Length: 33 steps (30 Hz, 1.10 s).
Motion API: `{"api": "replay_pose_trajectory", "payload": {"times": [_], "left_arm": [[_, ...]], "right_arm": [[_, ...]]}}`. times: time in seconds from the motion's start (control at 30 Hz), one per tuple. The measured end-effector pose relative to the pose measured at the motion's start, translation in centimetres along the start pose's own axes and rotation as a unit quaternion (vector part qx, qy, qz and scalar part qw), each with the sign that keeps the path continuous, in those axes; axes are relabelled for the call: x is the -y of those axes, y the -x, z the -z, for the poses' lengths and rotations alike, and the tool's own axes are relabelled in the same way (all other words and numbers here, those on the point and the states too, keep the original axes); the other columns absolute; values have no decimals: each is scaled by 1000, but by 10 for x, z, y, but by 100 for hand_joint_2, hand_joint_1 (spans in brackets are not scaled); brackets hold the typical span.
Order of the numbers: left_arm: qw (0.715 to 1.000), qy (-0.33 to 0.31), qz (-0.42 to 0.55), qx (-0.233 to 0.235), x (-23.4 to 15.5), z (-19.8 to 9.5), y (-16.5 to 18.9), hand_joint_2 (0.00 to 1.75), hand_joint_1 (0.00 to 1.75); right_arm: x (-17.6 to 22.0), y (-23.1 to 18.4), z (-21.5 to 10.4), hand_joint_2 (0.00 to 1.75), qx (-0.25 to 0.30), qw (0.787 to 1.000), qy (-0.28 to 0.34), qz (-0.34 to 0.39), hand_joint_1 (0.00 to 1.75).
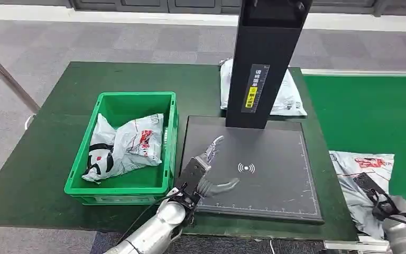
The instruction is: Moved the parcel from conveyor to table for the left to box.
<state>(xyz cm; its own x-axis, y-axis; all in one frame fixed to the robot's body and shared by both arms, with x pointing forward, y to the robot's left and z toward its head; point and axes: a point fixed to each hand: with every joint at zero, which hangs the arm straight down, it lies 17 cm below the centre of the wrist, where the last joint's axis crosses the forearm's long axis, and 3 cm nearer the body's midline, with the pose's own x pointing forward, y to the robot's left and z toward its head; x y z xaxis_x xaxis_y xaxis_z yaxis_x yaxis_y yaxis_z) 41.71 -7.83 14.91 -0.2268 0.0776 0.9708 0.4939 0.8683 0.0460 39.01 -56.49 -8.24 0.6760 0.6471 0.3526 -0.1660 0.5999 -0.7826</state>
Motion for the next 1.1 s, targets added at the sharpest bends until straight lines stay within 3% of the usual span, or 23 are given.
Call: {"api": "replay_pose_trajectory", "payload": {"times": [0.17,0.27,0.4,0.67,1.1], "left_arm": [[1000,-20,9,8,-10,1,-5,175,0],[999,-41,20,12,-19,1,-7,175,0],[998,-50,20,14,-26,0,-7,175,0],[998,-54,20,16,-29,1,-8,175,0],[998,-55,21,16,-30,0,-8,175,0]], "right_arm": [[9,-46,-5,175,76,994,65,48,175],[13,-93,-28,175,158,970,94,160,175],[23,-124,-52,175,197,953,112,201,175],[33,-148,-72,175,236,939,126,215,175],[35,-158,-79,175,250,935,128,215,175]]}}
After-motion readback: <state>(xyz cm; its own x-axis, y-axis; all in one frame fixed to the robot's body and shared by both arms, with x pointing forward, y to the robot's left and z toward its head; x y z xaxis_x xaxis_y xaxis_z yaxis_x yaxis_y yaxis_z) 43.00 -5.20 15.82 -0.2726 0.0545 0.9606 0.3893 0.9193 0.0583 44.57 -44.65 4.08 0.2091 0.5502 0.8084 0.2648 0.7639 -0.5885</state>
